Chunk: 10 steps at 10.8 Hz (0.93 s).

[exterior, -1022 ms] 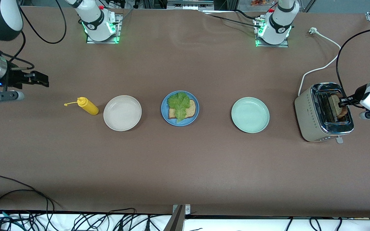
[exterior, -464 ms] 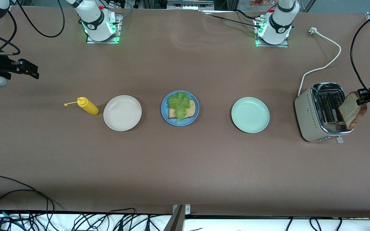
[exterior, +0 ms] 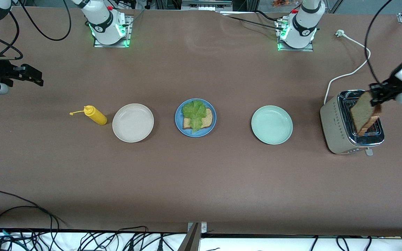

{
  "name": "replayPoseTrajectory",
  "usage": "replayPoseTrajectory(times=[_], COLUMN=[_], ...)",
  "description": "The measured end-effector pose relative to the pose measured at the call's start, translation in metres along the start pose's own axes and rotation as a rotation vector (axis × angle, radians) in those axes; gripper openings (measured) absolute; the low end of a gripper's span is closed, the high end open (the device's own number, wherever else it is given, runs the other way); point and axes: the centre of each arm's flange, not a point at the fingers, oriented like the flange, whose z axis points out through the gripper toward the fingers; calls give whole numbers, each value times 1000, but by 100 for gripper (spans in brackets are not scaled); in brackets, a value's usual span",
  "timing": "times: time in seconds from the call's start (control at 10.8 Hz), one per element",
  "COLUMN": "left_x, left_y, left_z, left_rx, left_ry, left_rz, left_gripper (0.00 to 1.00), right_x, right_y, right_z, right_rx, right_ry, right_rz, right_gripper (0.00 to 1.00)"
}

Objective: Make sandwich in blue plate with both arms
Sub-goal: 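Lift the bread slice out and carry it toward the blue plate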

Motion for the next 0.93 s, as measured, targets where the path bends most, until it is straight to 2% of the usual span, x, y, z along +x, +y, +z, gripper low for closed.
replayPoseTrajectory(times=[0.28,0.46,0.65,0.84,0.93], left_x=[-7,-19,-32,-43,-46], left_y=[114,189,251,294,314], left_z=[15,35,57,83,92], left_rx=[-5,-15,-41,6,-9], left_ry=[-30,-54,-77,-82,-95], left_rz=[-50,-79,-54,24,47], left_gripper=[8,8,8,8,8], right_x=[0,0,-2,-3,-3], right_y=[-2,-7,-7,-2,0], right_z=[-1,-5,-15,-22,-22], right_rx=[1,61,79,76,75], right_ry=[2,19,43,56,57], right_rz=[-3,2,6,13,16], right_gripper=[100,100,100,100,100])
